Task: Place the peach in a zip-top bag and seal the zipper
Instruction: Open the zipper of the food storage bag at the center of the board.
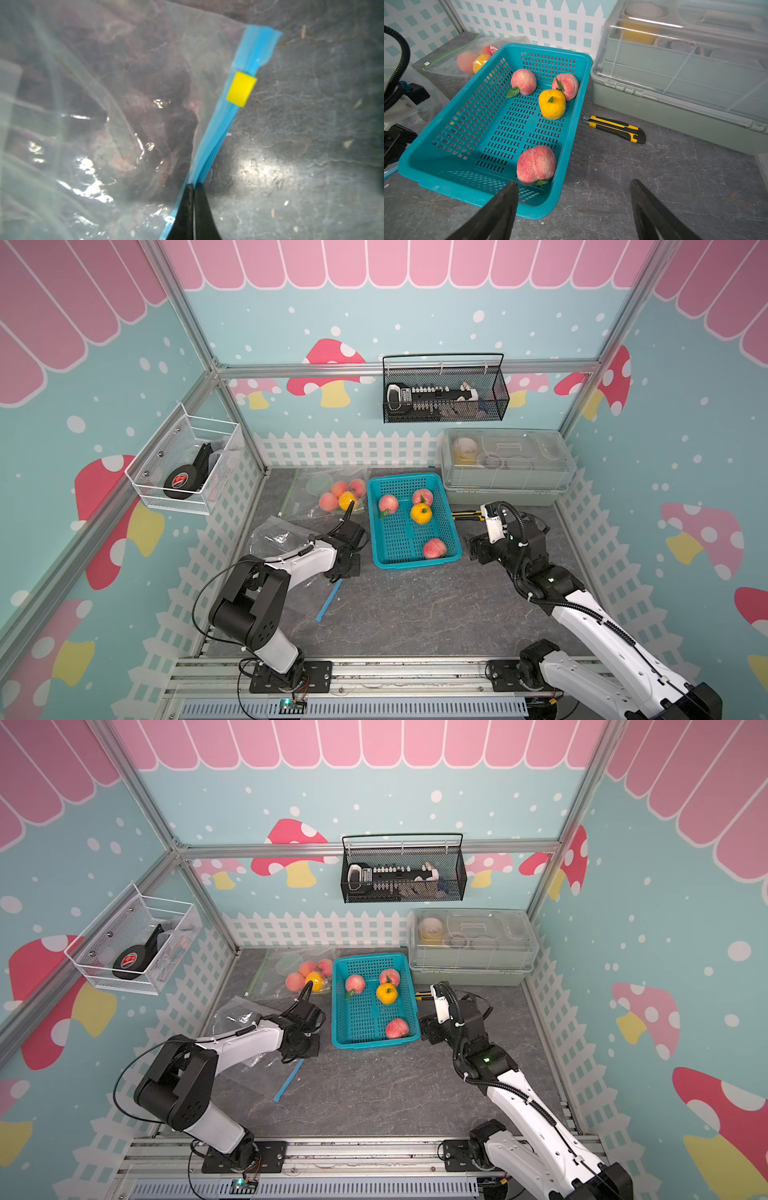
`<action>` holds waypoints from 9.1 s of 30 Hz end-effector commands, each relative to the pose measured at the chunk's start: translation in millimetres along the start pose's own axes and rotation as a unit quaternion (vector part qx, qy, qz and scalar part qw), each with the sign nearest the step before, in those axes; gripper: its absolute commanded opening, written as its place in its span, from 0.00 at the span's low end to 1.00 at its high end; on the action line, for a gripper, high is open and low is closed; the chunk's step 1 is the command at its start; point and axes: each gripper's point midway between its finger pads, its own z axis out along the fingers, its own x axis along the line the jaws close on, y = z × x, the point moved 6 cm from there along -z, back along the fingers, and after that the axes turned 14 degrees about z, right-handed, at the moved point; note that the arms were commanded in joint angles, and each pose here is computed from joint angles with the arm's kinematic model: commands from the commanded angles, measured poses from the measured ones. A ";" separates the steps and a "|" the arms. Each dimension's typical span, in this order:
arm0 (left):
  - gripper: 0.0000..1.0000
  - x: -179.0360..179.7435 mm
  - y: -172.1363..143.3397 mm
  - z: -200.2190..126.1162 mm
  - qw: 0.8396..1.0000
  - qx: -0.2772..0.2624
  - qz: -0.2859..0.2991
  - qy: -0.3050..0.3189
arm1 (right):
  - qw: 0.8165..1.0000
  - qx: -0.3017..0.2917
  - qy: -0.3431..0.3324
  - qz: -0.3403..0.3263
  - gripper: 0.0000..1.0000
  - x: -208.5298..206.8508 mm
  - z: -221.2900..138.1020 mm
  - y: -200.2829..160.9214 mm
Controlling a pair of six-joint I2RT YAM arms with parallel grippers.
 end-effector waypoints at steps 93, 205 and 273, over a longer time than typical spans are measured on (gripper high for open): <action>0.00 9.4 13.1 -232.4 0.944 -0.274 -0.070 -0.173 | 0.886 0.188 0.424 0.012 0.37 290.4 102.0 -21.6; 0.00 10.7 5.0 -265.8 0.934 -0.332 -0.056 -0.117 | 0.954 0.183 0.232 0.039 0.45 294.3 103.3 28.0; 0.00 23.5 0.3 -275.8 0.944 -0.322 -0.042 -0.059 | 0.982 0.064 0.176 0.000 0.69 173.2 83.4 79.3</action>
